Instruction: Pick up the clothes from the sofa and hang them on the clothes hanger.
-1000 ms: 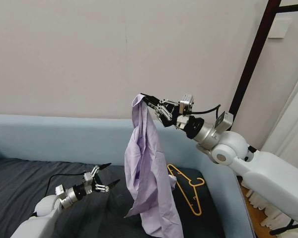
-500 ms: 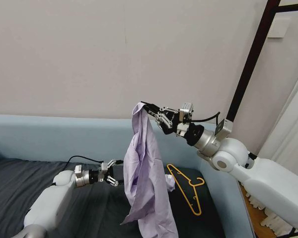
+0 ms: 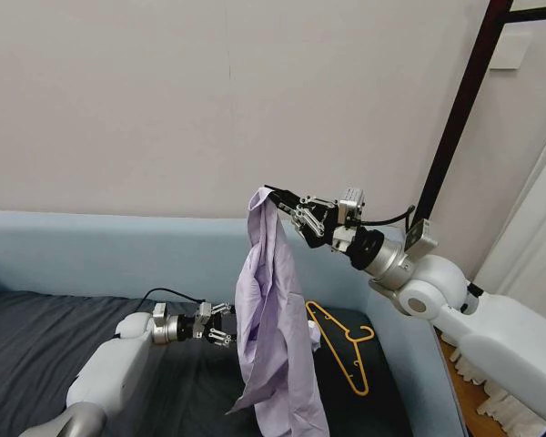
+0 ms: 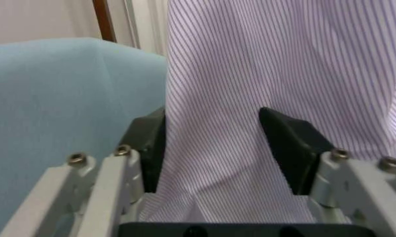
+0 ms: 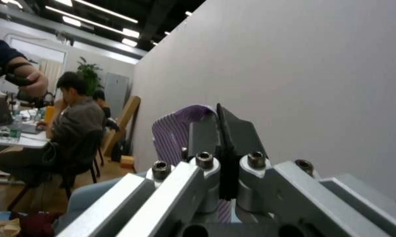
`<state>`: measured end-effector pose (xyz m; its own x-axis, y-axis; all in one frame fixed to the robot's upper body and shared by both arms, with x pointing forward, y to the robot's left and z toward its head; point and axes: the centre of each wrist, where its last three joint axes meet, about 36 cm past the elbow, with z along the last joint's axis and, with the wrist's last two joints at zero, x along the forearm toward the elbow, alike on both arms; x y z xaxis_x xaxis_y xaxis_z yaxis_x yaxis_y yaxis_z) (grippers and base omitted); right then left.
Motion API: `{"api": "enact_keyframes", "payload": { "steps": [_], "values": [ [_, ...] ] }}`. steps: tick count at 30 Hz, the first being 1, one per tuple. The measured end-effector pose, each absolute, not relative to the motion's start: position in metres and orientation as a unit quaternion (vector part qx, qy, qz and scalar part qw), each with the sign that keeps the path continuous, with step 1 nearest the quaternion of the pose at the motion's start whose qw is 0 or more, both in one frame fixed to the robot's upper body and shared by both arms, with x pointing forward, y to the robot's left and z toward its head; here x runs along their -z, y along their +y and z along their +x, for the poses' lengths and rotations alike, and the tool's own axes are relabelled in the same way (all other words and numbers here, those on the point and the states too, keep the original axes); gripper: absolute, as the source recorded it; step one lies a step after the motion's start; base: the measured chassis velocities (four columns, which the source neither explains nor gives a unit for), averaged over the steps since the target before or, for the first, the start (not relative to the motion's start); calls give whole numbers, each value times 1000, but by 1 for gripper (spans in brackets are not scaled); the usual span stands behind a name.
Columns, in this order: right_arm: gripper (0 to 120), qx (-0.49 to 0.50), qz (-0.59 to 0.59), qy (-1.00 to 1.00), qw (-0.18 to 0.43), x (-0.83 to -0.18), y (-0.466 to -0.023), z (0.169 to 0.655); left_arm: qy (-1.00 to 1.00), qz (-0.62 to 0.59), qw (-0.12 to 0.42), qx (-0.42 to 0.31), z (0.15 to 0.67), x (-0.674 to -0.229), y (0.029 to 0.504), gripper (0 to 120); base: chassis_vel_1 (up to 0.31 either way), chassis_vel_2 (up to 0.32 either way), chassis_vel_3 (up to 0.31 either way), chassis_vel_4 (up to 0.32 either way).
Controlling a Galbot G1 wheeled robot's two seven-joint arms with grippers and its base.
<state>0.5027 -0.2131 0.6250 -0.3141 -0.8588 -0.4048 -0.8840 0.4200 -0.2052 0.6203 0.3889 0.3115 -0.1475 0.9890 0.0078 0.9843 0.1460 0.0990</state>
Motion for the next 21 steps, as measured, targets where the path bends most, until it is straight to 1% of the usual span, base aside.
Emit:
{"api": "enact_keyframes", "payload": {
  "steps": [4,5,7,8,9,10,11,14,21],
  "values": [
    [0,-26,-534,813,232,-626,-214,503,762,645,38,-31,612,-310,395,36,0,0,0,0],
    [0,-26,-534,813,232,-626,-214,503,762,645,38,-31,612,-310,395,36,0,0,0,0],
    [0,-26,-529,816,232,-625,-215,504,766,640,46,-28,608,-313,398,26,0,0,0,0],
    [0,-26,-527,817,232,-624,-216,504,769,637,51,-26,606,-315,400,23,0,0,0,0],
    [0,-26,-524,819,232,-623,-217,505,772,632,56,-23,604,-317,402,16,0,0,0,0],
    [0,-26,-524,819,232,-623,-217,505,772,632,56,-23,604,-317,402,16,0,0,0,0],
    [0,-27,-522,820,232,-622,-218,505,774,630,58,-21,601,-319,405,13,0,0,0,0],
    [0,-28,-515,824,233,-620,-220,506,777,626,62,-22,593,-325,416,0,0,0,0,0],
    [0,-33,-496,835,236,-620,-223,508,781,620,66,-24,580,-334,435,0,0,0,0,0]
  ]
}}
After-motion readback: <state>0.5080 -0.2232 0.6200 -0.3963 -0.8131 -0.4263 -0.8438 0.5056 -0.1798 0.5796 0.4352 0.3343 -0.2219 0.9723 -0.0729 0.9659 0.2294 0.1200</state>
